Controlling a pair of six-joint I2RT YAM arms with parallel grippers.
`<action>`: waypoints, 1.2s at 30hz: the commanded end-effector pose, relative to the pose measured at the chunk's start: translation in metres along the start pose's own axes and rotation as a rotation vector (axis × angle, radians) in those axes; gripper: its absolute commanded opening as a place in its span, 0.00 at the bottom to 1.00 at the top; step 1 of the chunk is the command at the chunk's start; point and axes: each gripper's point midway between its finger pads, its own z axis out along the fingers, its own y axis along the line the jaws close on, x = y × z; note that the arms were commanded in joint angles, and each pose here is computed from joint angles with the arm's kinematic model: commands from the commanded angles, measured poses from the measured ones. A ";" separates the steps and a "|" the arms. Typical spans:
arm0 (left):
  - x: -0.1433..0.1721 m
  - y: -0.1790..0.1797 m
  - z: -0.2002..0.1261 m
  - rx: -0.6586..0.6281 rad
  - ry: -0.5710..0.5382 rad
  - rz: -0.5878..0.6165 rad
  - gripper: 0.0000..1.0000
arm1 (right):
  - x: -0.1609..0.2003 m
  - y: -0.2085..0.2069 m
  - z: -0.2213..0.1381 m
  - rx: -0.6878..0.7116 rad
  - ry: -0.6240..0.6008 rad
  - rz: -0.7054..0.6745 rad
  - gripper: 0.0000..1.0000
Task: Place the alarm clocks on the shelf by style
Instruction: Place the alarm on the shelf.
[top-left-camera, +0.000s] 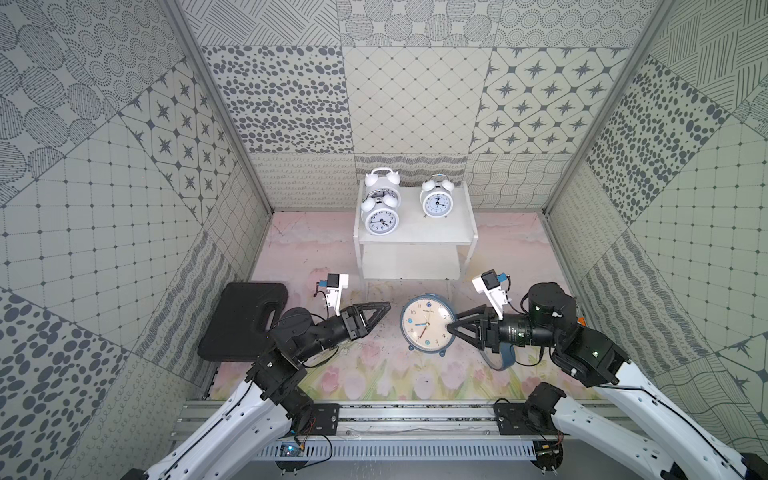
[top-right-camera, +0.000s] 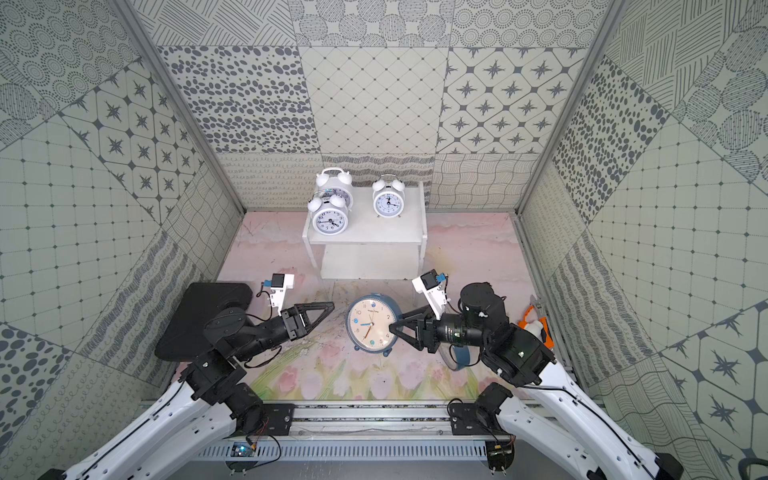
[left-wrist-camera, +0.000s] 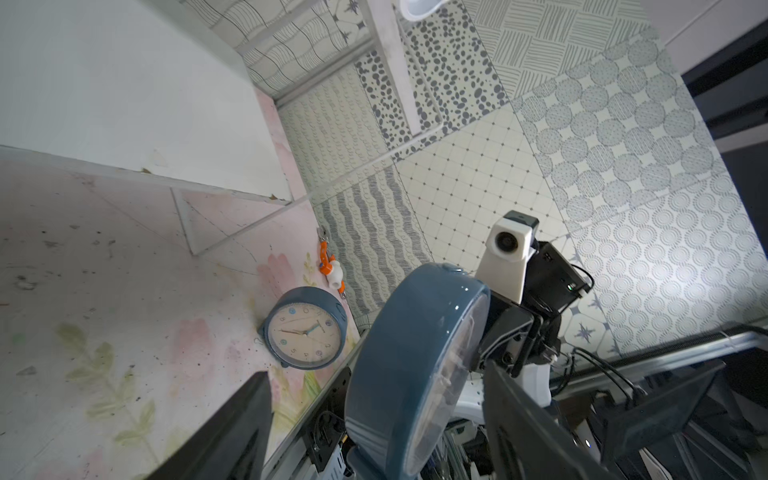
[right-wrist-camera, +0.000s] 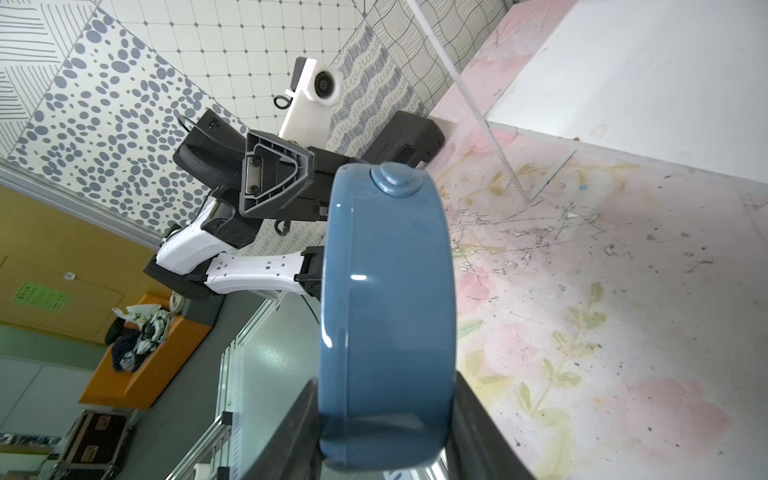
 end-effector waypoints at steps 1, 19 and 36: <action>-0.013 0.086 -0.047 -0.454 -0.210 -0.078 0.80 | -0.032 0.004 -0.013 0.028 -0.195 -0.115 0.19; 0.006 0.143 -0.080 -0.857 -0.145 -0.165 0.72 | -0.060 0.002 0.034 0.188 -0.323 -0.341 0.19; 0.013 0.153 -0.063 -0.818 -0.104 -0.176 0.70 | -0.091 -0.006 0.084 0.307 -0.431 -0.484 0.19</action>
